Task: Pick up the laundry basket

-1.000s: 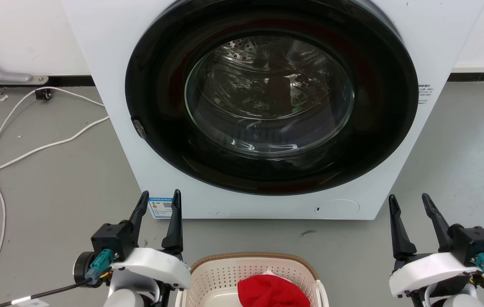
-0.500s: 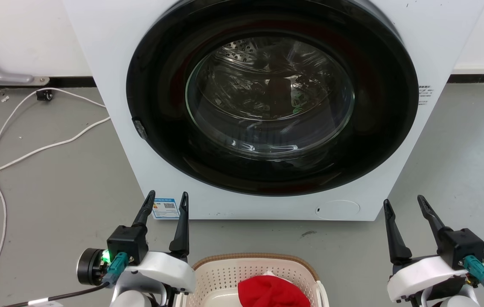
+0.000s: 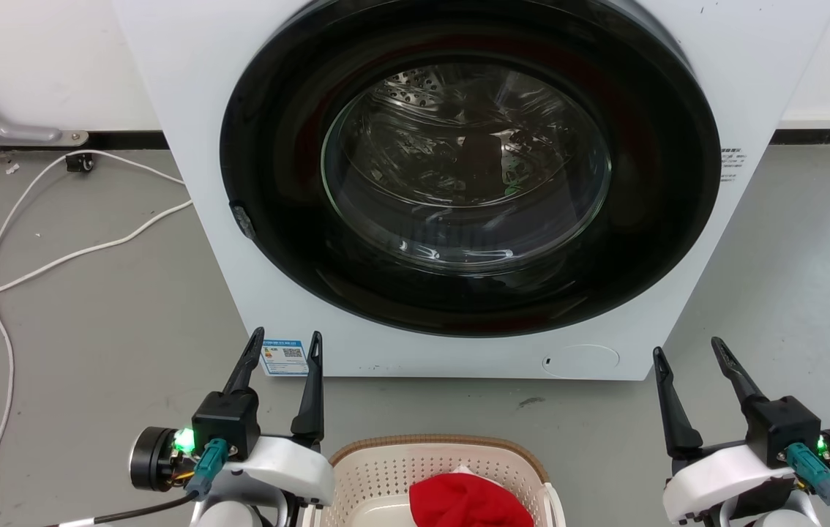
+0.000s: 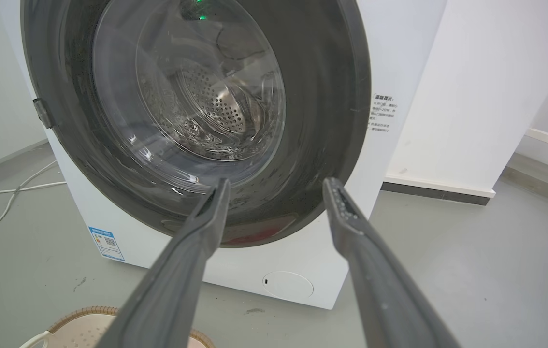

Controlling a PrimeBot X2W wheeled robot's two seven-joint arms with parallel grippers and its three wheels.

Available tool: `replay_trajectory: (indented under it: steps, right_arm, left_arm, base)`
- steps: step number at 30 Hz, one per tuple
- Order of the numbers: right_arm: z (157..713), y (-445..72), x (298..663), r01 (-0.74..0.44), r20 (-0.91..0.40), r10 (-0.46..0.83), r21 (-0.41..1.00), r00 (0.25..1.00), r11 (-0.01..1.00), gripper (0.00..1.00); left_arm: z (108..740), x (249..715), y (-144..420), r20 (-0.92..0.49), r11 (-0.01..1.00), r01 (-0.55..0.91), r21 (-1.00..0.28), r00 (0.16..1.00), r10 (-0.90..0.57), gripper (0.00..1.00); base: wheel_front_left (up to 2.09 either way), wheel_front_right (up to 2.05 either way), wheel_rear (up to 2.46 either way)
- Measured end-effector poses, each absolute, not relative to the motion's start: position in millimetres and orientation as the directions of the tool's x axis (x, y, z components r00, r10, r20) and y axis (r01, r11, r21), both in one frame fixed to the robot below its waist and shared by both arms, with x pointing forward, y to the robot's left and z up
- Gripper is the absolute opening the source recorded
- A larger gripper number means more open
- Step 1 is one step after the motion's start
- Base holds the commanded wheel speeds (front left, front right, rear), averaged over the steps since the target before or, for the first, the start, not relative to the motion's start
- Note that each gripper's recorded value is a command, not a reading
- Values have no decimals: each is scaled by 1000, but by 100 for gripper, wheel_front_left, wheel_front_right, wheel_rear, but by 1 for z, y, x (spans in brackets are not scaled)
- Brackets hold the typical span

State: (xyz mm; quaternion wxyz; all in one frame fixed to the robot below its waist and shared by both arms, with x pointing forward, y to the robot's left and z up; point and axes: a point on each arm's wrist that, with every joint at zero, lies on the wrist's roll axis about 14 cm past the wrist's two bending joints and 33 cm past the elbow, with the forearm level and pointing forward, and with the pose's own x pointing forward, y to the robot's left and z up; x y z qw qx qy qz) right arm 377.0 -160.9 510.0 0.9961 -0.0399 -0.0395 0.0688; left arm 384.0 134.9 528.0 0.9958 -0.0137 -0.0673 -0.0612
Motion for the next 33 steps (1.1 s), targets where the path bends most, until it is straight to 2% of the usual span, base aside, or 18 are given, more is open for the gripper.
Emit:
replay_trajectory:
  steps: [24,31,33]
  right_arm:
    - [503,-162,379,-129,58,131,-49,990,990,100]
    - [486,-160,381,-137,-8,136,-29,991,990,100]
    - [470,-156,385,-148,-63,147,-15,987,989,100]
  left_arm:
    - [522,384,139,119,994,108,-32,987,-104,100]
    - [497,387,145,40,996,86,-32,996,-85,100]
    - [476,388,149,-25,996,76,-35,997,-77,100]
  base:
    - [0,0,0]
    - [0,0,0]
    - [0,0,0]
